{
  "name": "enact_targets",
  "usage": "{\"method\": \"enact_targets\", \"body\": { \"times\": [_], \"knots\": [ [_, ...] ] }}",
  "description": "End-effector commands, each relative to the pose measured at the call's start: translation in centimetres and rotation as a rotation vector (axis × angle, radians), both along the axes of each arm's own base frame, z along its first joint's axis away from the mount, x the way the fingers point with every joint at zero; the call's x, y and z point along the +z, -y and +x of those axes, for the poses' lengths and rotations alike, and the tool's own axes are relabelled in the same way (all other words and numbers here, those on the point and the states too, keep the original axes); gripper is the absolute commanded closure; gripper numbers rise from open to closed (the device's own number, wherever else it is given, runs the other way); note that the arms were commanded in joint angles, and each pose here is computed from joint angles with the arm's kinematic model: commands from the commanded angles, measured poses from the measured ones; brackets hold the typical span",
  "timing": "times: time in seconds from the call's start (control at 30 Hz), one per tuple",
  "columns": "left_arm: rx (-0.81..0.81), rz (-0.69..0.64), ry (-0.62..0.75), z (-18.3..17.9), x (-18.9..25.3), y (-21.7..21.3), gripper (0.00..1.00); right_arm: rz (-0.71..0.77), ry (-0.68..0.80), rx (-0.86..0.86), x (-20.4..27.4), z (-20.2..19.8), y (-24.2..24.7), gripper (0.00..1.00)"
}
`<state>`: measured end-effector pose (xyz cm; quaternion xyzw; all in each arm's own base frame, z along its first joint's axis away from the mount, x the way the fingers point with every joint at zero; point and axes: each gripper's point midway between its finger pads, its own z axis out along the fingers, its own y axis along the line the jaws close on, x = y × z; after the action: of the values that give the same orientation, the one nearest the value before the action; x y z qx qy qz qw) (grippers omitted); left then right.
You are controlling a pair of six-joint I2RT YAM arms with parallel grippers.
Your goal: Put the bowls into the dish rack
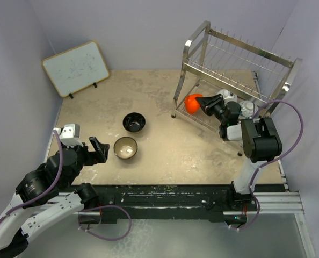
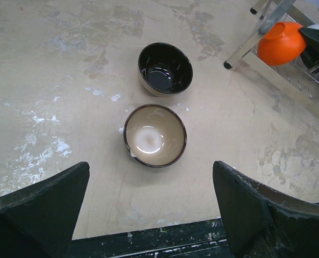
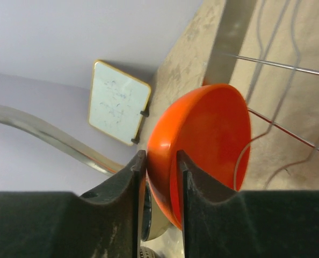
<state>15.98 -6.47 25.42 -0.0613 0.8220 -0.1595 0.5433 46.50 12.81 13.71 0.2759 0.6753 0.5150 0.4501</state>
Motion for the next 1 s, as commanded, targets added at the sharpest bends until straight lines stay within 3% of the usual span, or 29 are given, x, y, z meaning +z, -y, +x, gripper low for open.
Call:
{"method": "enact_targets", "body": {
  "times": [0.0,0.17,0.33,0.7,0.97],
  "knots": [
    [-0.001,-0.025,0.016,0.1,0.6,0.2,0.01,-0.07,-0.059,-0.131,-0.8,0.0,2.5,0.67],
    [-0.001,-0.023,0.016,0.2,0.6,0.3,0.01,-0.124,-0.103,-0.197,-0.9,-0.4,3.8,0.61],
    [-0.002,-0.025,0.018,0.1,0.6,0.3,0.01,-0.166,-0.128,-0.225,-0.6,-0.4,4.5,0.45],
    [-0.003,-0.031,0.022,0.1,0.7,0.2,0.01,-0.288,-0.202,-0.346,-0.1,-1.4,7.2,0.26],
    [-0.004,-0.037,0.025,0.0,0.8,0.2,0.01,-0.357,-0.225,-0.364,0.7,-2.0,8.0,0.25]
  ]
}}
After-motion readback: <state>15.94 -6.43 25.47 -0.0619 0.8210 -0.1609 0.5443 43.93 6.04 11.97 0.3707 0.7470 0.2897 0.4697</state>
